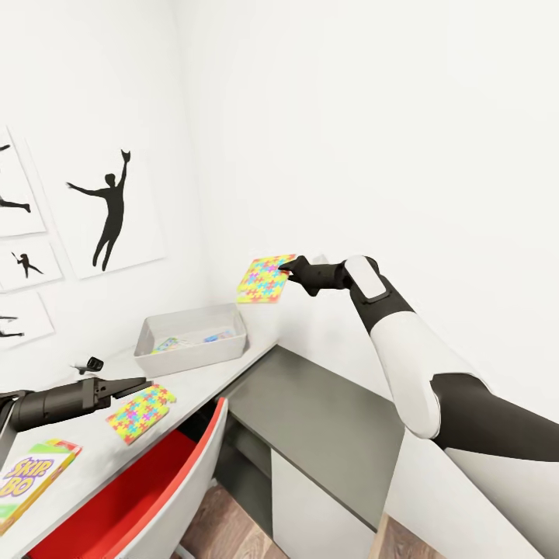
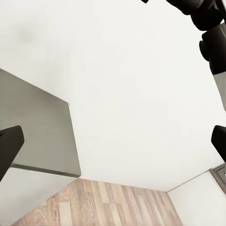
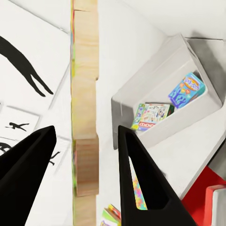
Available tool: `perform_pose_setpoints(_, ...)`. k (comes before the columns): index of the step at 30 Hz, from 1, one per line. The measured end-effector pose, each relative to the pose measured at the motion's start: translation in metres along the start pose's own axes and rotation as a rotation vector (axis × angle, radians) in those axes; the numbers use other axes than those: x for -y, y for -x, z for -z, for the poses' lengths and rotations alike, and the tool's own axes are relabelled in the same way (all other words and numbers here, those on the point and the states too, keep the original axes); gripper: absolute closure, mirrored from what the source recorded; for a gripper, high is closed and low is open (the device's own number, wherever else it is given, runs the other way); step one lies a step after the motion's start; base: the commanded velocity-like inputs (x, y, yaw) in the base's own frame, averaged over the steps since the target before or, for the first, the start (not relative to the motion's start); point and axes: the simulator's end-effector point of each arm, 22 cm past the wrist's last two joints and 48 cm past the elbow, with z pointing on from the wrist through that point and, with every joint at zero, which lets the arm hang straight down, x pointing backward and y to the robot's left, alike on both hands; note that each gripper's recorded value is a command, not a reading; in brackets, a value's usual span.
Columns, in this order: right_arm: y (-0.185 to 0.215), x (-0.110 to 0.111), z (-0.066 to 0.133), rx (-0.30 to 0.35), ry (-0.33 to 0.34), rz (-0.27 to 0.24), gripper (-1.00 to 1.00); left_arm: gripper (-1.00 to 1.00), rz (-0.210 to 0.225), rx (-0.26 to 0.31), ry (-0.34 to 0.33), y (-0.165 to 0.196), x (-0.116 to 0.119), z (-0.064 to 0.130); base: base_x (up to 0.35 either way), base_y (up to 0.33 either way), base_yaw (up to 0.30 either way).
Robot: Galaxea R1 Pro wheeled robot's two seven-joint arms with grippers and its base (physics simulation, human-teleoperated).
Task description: Put all the toys in the child's room - the three board games (two on the bed and one on the table), the two jigsaw puzzles on the table, and the tennis ball on the table - inside the toy box on the table in the child's room.
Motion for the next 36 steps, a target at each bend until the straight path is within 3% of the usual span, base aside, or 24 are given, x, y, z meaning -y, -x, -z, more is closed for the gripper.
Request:
perform_pose_setpoints(10, 0.0002, -0.0012, 0.0008, 0.001, 0.001, 0.001, 1.0, -1.0, -0.001, 0.001, 0.001, 0.0003, 0.0003, 0.0003, 0.0, 0.006, 0.192)
perform_pose_setpoints(24, 0.0002, -0.0015, 0.001, 0.001, 0.002, 0.001, 1.0, -1.0, 0.001, 0.001, 0.001, 0.0001, -0.0001, 0.0004, 0.084, 0.007, 0.013)
perform_pose_setpoints(36, 0.0002, -0.0013, 0.001, 0.001, 0.001, 0.001, 1.0, -1.0, 0.001, 0.0, 0.001, 0.0, -0.0001, 0.0002, 0.063, 0.135, 0.004)
